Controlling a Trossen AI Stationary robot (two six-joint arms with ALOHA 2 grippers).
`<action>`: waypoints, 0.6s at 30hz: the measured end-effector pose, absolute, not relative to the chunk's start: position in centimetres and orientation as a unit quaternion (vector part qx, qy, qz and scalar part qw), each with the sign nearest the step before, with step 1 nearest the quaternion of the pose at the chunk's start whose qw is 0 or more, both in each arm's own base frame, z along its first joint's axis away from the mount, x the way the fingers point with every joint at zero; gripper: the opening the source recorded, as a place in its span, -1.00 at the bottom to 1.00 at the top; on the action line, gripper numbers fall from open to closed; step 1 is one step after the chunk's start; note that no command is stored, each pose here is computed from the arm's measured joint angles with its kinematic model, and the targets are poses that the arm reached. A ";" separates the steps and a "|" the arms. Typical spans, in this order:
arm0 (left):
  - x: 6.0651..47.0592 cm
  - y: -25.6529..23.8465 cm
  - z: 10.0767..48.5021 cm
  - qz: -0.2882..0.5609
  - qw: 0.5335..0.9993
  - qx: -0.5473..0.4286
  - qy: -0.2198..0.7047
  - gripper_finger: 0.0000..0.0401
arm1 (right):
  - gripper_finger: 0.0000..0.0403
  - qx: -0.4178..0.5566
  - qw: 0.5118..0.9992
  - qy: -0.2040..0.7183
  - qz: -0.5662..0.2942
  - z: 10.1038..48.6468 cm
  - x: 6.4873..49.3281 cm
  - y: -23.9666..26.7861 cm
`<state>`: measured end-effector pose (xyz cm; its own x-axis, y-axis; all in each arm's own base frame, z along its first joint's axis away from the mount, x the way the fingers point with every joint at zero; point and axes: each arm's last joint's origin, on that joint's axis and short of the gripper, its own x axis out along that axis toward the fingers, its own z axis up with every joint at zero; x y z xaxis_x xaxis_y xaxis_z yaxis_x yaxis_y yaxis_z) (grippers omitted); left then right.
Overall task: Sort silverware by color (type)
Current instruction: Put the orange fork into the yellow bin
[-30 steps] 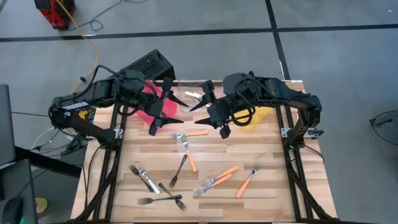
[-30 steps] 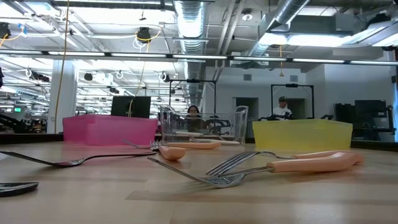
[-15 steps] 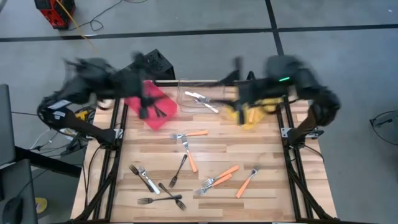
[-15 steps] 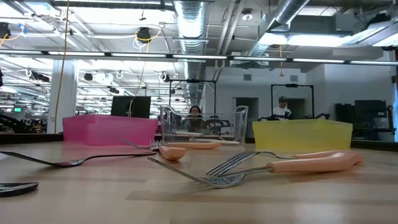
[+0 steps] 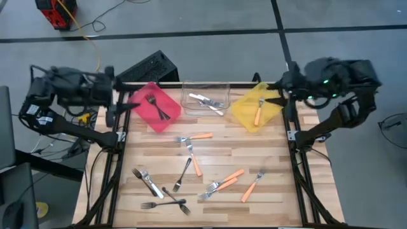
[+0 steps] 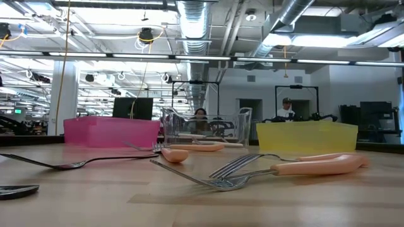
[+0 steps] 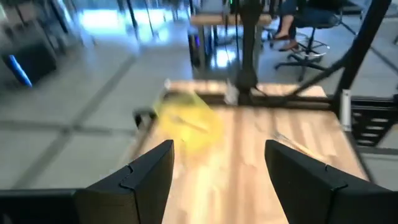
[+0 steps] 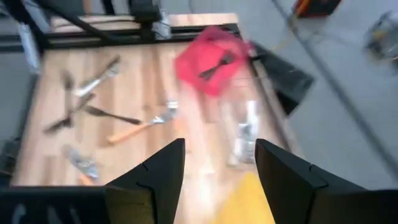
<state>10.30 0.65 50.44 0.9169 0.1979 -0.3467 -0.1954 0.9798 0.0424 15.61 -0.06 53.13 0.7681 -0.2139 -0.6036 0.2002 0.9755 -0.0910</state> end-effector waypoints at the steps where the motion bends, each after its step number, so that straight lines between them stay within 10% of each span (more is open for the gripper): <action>1: 10.4 0.5 49.5 0.097 0.978 -0.016 0.186 0.17 | 0.09 0.000 0.941 0.324 -0.096 52.6 15.6 0.3; 18: 15.0 -2.0 34.6 0.013 0.975 -0.186 0.121 0.10 | 0.09 0.026 0.910 0.414 0.007 32.0 23.0 9.1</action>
